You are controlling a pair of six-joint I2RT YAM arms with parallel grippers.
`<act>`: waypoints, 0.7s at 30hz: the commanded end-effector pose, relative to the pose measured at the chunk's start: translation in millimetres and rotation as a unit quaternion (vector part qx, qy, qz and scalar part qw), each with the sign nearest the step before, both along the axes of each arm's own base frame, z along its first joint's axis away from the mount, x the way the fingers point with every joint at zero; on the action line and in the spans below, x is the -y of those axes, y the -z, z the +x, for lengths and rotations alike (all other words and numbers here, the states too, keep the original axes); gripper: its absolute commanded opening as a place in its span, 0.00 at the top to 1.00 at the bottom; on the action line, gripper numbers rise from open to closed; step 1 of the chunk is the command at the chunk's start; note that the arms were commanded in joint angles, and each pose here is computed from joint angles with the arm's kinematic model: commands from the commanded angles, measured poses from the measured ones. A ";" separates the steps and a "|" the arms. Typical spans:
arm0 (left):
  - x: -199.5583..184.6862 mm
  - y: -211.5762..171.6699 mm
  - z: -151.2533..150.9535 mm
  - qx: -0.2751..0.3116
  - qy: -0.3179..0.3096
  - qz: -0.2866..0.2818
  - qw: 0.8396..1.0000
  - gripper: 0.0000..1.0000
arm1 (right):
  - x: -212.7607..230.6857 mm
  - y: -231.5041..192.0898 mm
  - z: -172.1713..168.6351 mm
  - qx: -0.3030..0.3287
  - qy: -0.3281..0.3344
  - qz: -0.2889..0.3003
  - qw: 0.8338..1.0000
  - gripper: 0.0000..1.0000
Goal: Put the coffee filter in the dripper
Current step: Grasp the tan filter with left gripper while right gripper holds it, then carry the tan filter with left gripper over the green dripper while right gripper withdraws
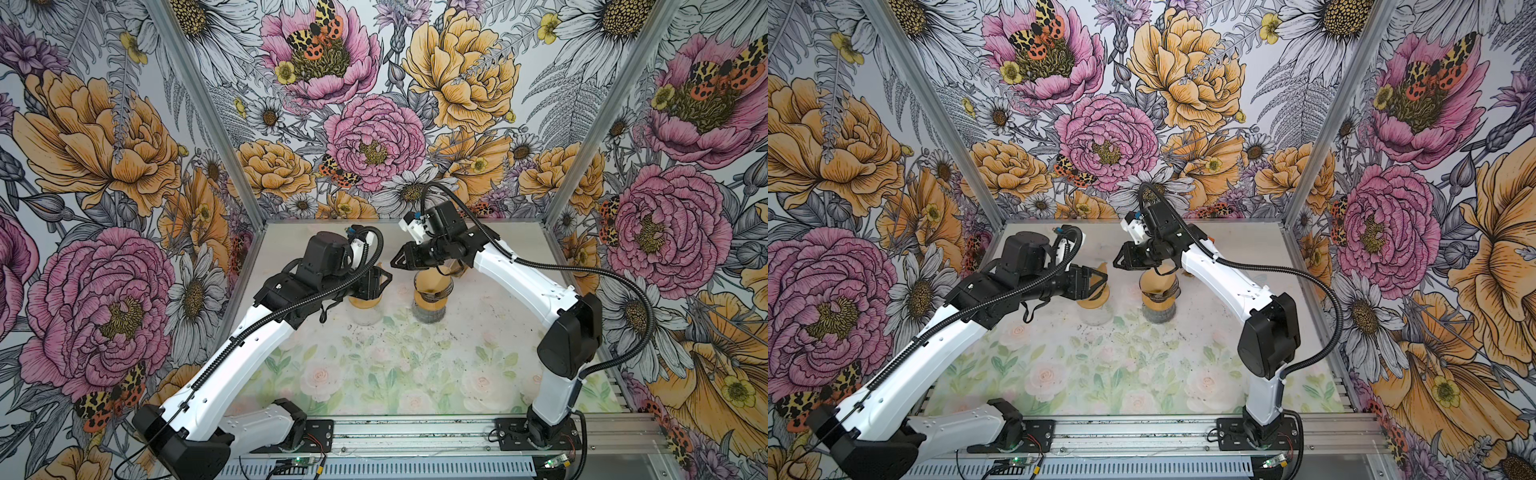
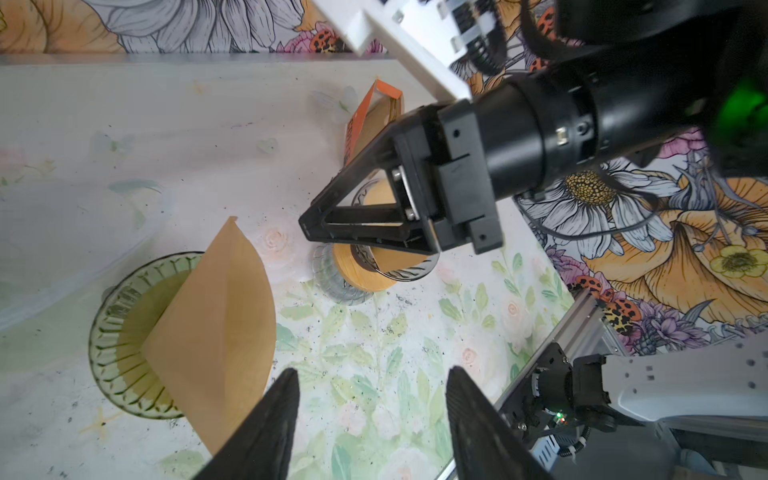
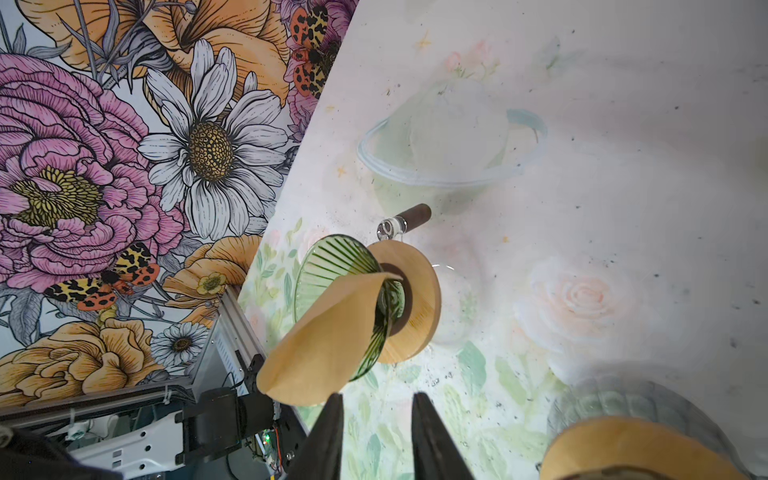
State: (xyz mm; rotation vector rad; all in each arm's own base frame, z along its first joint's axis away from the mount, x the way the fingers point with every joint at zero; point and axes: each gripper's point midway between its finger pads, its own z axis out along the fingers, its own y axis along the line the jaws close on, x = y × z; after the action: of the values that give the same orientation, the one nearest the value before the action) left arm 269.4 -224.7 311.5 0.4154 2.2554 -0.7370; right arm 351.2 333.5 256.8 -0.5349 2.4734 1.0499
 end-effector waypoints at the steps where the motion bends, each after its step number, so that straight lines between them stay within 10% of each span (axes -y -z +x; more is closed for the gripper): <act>1: -3.4 10.4 3.3 -0.002 -0.001 0.052 0.999 0.46 | 23.1 -25.7 -7.6 0.061 0.013 -0.013 0.998 0.67; 21: 2.1 55.9 46.0 -0.070 -0.023 0.174 0.982 0.68 | 111.1 -34.2 -43.7 0.100 0.087 -0.032 0.991 0.60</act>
State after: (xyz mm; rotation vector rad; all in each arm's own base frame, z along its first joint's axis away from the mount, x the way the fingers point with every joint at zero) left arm 311.3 -238.1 252.6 0.4885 2.5198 -0.4480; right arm 311.7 224.2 283.4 -0.3893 2.3719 0.8074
